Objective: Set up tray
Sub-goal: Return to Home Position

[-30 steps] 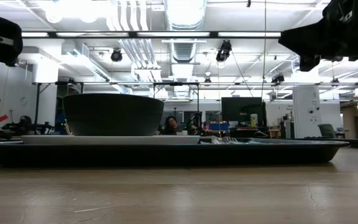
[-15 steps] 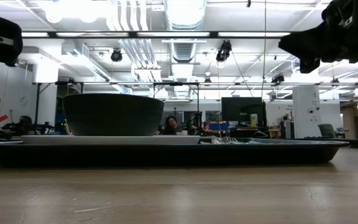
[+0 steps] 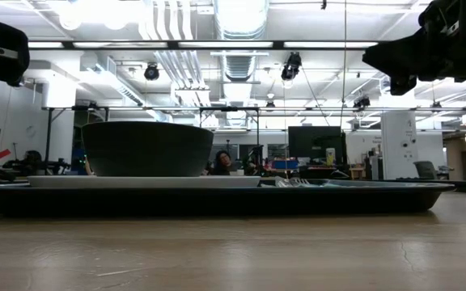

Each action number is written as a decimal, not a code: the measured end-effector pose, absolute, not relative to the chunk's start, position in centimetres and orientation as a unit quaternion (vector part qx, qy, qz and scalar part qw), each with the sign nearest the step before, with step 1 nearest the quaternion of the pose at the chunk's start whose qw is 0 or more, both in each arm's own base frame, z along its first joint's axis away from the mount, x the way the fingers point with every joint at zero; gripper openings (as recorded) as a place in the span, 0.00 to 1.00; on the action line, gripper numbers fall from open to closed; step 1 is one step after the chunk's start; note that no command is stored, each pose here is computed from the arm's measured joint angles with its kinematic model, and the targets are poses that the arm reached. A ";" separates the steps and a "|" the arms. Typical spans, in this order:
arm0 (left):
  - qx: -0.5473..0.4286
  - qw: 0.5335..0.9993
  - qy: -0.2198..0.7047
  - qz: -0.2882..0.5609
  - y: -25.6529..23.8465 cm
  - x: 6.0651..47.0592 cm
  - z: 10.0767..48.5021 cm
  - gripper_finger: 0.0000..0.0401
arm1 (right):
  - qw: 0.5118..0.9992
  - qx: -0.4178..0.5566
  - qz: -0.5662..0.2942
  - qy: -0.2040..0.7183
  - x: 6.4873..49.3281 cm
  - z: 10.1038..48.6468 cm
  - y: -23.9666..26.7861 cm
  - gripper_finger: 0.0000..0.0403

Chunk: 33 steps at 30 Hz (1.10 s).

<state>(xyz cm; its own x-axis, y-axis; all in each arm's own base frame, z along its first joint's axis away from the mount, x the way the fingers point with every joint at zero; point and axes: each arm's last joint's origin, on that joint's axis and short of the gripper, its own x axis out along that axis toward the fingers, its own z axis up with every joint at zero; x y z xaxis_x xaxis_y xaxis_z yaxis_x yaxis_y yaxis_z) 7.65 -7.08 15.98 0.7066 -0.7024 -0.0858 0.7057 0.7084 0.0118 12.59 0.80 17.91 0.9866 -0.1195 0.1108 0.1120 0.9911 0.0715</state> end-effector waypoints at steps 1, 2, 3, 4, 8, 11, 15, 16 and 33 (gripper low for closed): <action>0.022 0.924 0.038 -0.381 -7.1 7.7 16.0 0.05 | 0.996 0.033 -0.058 -0.058 12.6 17.9 0.8 0.18; 0.022 0.923 0.037 -0.381 -7.1 7.6 16.0 0.05 | 0.996 0.033 -0.058 -0.058 12.6 17.9 0.8 0.18; 0.022 0.923 0.037 -0.381 -7.1 7.6 16.0 0.05 | 0.996 0.033 -0.058 -0.058 12.6 17.9 0.8 0.17; 0.022 0.923 0.038 -0.381 -7.1 7.6 16.0 0.05 | 0.996 0.033 -0.058 -0.058 12.6 17.9 0.8 0.17; 0.022 0.923 0.038 -0.381 -7.1 7.6 16.0 0.05 | 0.996 0.033 -0.058 -0.058 12.6 17.9 0.8 0.17; 0.022 0.924 0.038 -0.381 -7.1 7.6 16.0 0.05 | 0.996 0.033 -0.058 -0.058 12.6 17.9 0.8 0.19; 0.022 0.923 0.038 -0.381 -7.1 7.6 16.0 0.05 | 0.996 0.033 -0.058 -0.058 12.6 17.9 0.8 0.20; 0.022 0.923 0.038 -0.381 -7.1 7.6 16.0 0.05 | 0.996 0.033 -0.058 -0.058 12.6 17.9 0.8 0.21; 0.022 0.923 0.038 -0.381 -7.1 7.6 16.0 0.05 | 0.996 0.033 -0.058 -0.058 12.6 17.9 0.8 0.17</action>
<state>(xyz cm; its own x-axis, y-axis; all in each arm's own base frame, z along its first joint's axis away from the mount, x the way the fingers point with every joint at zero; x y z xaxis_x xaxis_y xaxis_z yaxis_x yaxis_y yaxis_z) 7.65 -7.08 15.97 0.7066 -0.7023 -0.0862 0.7056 0.7085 0.0116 12.59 0.80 17.91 0.9865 -0.1199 0.1111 0.1124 0.9911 0.0716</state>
